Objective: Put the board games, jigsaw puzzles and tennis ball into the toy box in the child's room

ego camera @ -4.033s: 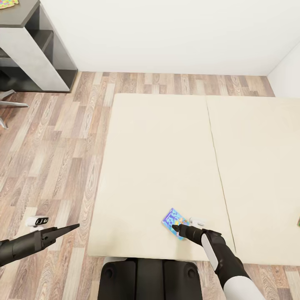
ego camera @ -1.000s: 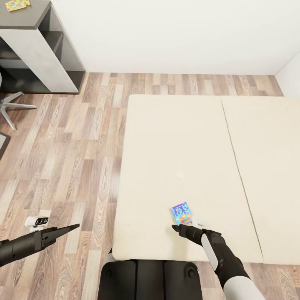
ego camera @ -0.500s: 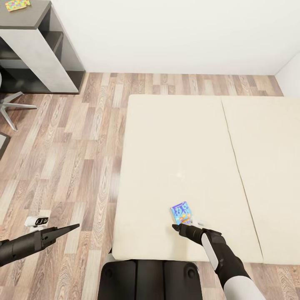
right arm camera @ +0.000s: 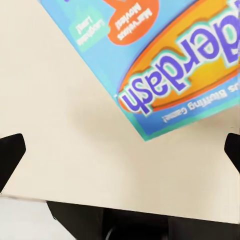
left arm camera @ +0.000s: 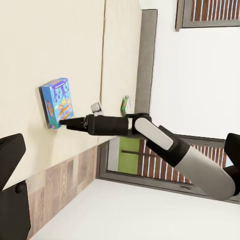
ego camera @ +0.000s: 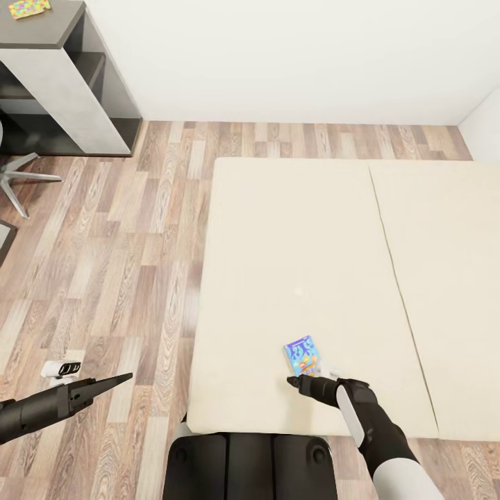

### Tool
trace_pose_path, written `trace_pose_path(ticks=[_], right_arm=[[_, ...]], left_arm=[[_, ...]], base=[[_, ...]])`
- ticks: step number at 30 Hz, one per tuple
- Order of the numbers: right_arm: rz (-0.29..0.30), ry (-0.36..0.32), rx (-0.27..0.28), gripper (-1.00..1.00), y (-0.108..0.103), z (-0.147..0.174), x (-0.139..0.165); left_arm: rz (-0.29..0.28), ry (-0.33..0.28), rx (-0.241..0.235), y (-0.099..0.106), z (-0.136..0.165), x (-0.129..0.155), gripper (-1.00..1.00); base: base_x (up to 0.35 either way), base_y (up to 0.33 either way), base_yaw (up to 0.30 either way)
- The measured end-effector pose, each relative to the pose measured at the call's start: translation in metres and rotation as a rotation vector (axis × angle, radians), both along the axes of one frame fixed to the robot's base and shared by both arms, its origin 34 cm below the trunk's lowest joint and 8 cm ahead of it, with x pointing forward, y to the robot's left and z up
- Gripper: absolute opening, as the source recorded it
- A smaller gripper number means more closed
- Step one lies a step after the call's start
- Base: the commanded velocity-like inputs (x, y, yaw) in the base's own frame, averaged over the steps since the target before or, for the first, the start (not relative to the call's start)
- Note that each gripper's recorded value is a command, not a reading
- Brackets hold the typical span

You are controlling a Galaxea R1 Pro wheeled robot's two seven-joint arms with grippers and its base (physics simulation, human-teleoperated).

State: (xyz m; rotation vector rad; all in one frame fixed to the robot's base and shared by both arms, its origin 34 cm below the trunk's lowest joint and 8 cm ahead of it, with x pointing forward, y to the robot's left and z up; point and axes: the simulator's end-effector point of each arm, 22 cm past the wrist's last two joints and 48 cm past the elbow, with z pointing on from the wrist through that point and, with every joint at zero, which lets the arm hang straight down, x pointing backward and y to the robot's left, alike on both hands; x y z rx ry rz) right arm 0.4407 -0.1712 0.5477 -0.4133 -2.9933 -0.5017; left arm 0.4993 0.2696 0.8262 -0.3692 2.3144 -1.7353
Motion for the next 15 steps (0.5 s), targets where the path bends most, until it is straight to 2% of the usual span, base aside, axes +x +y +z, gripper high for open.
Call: trace_pose_path(ticks=[4, 15], right_arm=[[0.004, -0.017, -0.004, 1.00, -0.002, 0.005, 0.012], [0.016, 0.000, -0.032, 1.00, -0.010, 0.012, 0.018]], left_arm=[[0.000, 0.000, 0.000, 0.000, 0.000, 0.000, 1.00], [0.000, 0.000, 0.000, 0.000, 0.000, 0.000, 1.00]], base=[[0.000, 0.000, 0.000], [0.000, 0.000, 0.000]])
